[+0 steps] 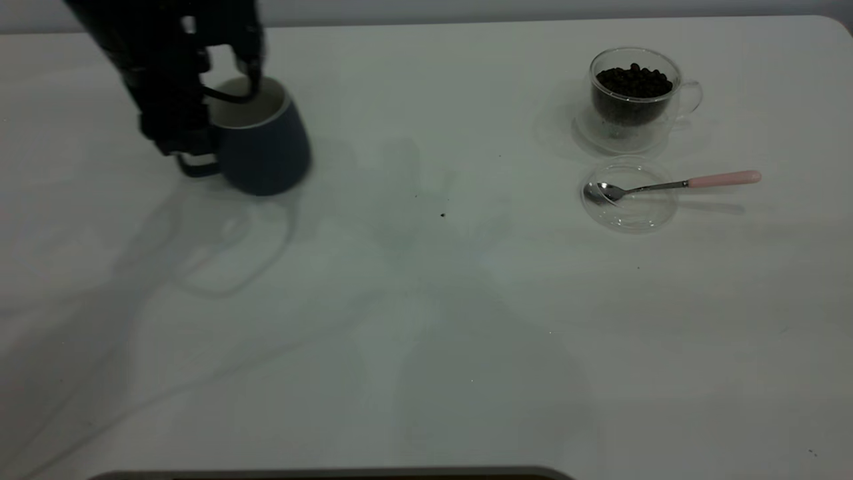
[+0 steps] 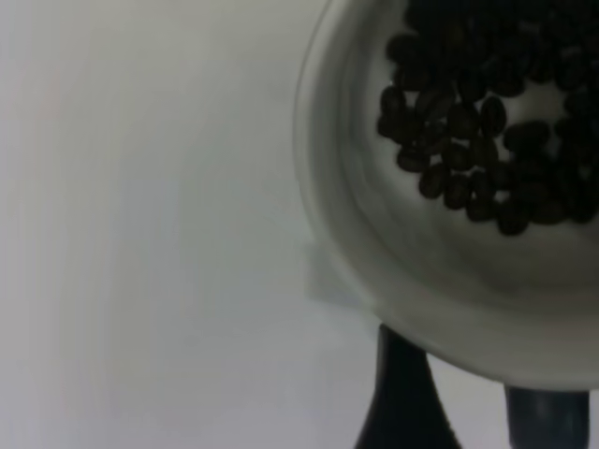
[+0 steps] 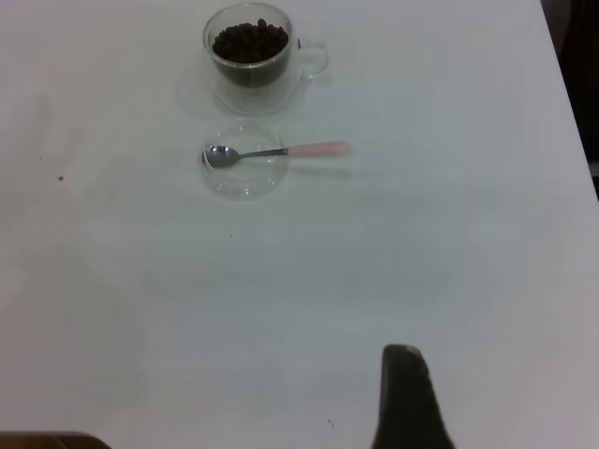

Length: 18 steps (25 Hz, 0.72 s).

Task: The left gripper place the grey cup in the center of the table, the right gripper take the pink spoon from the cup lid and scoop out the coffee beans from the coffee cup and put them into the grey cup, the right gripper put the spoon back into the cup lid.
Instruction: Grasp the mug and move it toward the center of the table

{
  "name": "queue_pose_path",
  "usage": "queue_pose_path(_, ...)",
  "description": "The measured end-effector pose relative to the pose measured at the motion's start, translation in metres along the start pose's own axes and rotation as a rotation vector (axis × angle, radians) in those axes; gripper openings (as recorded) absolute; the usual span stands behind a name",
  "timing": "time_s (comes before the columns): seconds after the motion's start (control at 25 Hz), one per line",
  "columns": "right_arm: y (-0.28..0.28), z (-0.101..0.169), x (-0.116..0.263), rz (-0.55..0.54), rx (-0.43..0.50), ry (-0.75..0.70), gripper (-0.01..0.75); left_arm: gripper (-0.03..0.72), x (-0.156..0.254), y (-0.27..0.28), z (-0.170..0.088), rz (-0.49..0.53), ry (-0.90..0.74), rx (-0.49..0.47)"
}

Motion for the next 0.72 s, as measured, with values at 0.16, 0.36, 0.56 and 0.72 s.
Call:
queue_pose_path(0.16, 0.000, 0.000, 0.000, 0.000, 0.000, 0.000, 0.537, 0.569, -0.031, 0.003, -0.021, -0.041, -0.077, 0.001)
queue_pose_path(0.36, 0.000, 0.000, 0.000, 0.000, 0.000, 0.000, 0.537, 0.569, -0.070, 0.009, -0.047, -0.114, -0.138, -0.011)
queue_pose_path(0.56, 0.000, 0.000, 0.000, 0.000, 0.000, 0.000, 0.537, 0.569, -0.092, 0.013, -0.063, -0.167, -0.114, -0.018)
queue_pose_path(0.72, 0.000, 0.000, 0.000, 0.000, 0.000, 0.000, 0.537, 0.569, -0.092, 0.034, -0.059, -0.144, -0.017, -0.007)
Point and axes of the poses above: a point on each arm's last joint axis where the gripper is mounted, y pointing back along that axis away from the gripper, z along the wrist's bending axis when the last joint is at zero, x = y × z, the point moved 5 cm from there along -y, pointing out along that axis toward the gripper, and after that the axes turned 12 degrees about y, right-handed, at the moved point
